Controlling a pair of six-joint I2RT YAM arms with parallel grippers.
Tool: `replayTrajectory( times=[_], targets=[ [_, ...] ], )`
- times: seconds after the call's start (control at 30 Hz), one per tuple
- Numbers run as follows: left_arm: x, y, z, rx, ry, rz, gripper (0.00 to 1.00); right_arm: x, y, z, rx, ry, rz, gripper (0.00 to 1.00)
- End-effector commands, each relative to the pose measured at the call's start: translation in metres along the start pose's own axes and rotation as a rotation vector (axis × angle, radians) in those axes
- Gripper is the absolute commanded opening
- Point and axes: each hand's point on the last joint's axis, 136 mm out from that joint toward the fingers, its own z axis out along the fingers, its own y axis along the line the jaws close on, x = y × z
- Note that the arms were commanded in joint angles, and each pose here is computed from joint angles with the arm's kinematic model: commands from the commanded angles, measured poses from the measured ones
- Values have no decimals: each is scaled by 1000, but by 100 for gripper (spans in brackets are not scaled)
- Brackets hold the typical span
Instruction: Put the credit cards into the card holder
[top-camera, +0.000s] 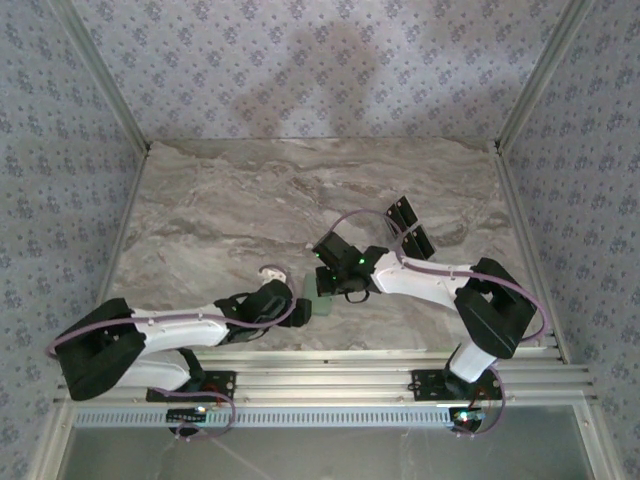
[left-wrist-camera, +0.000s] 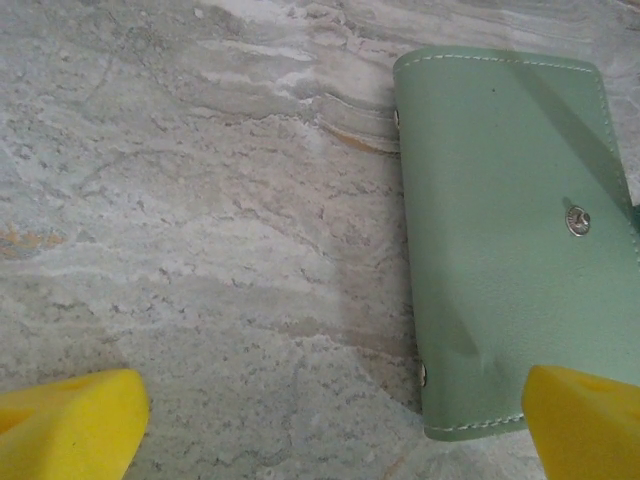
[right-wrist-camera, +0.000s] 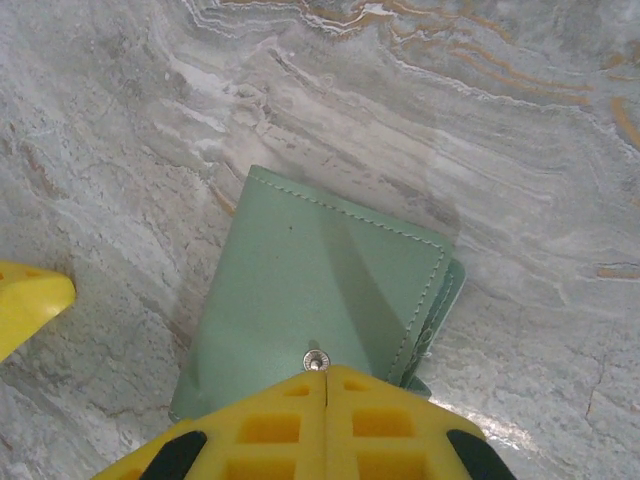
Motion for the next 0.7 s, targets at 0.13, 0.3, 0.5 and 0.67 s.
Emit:
replayTrajectory(
  times=[0.13,0.3,0.5,0.67],
  targets=[
    [25,7,10,-34,89,9,98,0,5,4,46,3,-48,0],
    [28,10,12,-79,99,49,98,-1,6,6,72,4,-65,0],
    [33,11,13,-136,113,119,97,1,7,13,86,22,-75,0],
    [36,8,16,-125,115,120,97,4,8,18,95,31,-82,0]
  ],
)
